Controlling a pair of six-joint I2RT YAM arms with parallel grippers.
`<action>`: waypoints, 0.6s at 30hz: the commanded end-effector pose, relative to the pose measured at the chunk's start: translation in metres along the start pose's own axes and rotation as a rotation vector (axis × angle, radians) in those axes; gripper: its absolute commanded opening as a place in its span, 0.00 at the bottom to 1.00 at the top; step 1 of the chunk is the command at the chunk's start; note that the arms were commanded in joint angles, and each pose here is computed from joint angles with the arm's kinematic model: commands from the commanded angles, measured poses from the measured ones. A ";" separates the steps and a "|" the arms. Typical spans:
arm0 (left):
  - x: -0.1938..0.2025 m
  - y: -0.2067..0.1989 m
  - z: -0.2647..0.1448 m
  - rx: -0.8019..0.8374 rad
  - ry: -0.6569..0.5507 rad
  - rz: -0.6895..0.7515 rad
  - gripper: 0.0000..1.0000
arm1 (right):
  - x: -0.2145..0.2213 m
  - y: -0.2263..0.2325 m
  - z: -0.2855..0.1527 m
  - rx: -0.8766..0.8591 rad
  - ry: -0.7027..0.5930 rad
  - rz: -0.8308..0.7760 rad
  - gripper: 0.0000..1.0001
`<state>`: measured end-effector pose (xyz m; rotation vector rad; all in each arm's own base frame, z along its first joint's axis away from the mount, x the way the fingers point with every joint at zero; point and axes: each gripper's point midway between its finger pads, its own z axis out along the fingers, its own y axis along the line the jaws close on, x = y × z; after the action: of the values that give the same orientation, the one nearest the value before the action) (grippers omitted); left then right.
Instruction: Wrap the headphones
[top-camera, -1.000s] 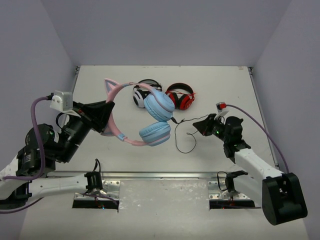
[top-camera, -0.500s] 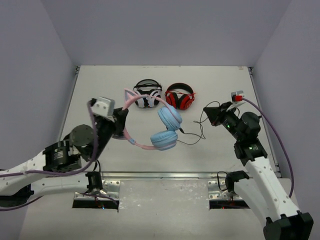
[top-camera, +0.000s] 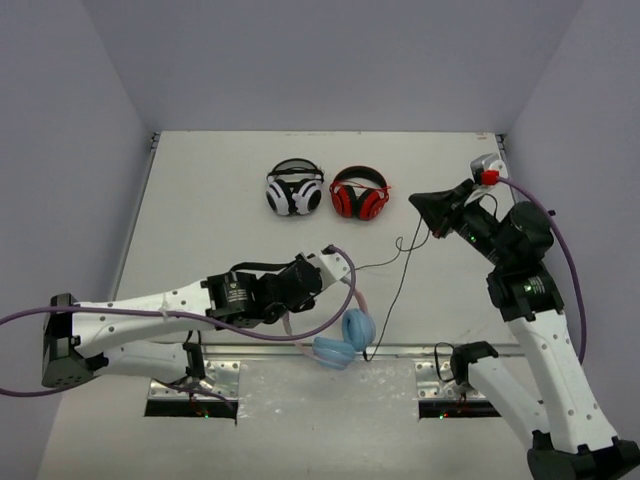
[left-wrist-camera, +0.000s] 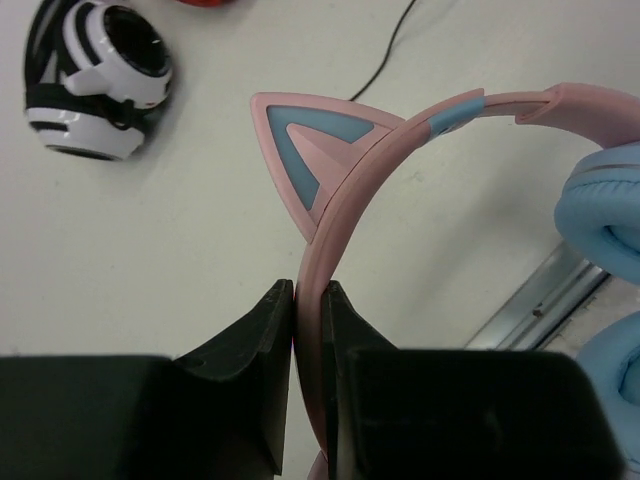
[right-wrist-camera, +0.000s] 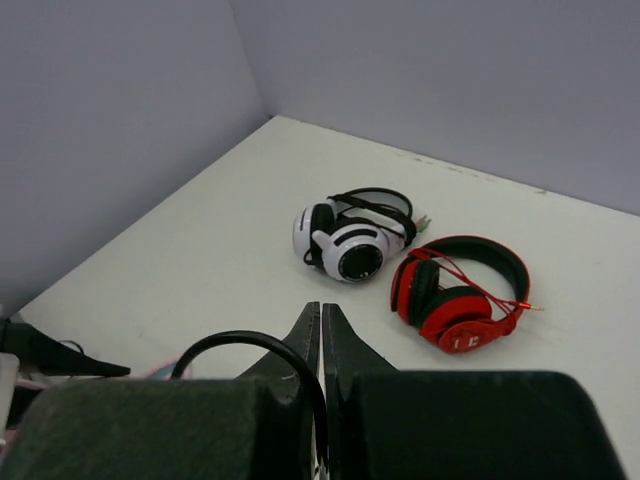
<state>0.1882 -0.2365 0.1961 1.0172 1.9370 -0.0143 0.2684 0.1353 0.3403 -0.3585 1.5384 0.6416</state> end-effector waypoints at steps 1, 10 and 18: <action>-0.034 -0.036 -0.004 0.208 -0.092 -0.023 0.00 | -0.005 0.024 0.003 -0.146 0.046 0.002 0.01; -0.046 -0.096 -0.019 0.555 -0.103 0.019 0.01 | 0.028 0.021 0.023 -0.160 0.199 0.088 0.01; -0.077 -0.090 -0.046 0.606 -0.229 0.000 0.01 | 0.094 0.018 0.041 0.015 0.359 0.116 0.01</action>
<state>0.1241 -0.3057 0.1862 1.3921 1.9229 -0.5260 0.2602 0.2028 0.2673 -0.5247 1.8474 0.8171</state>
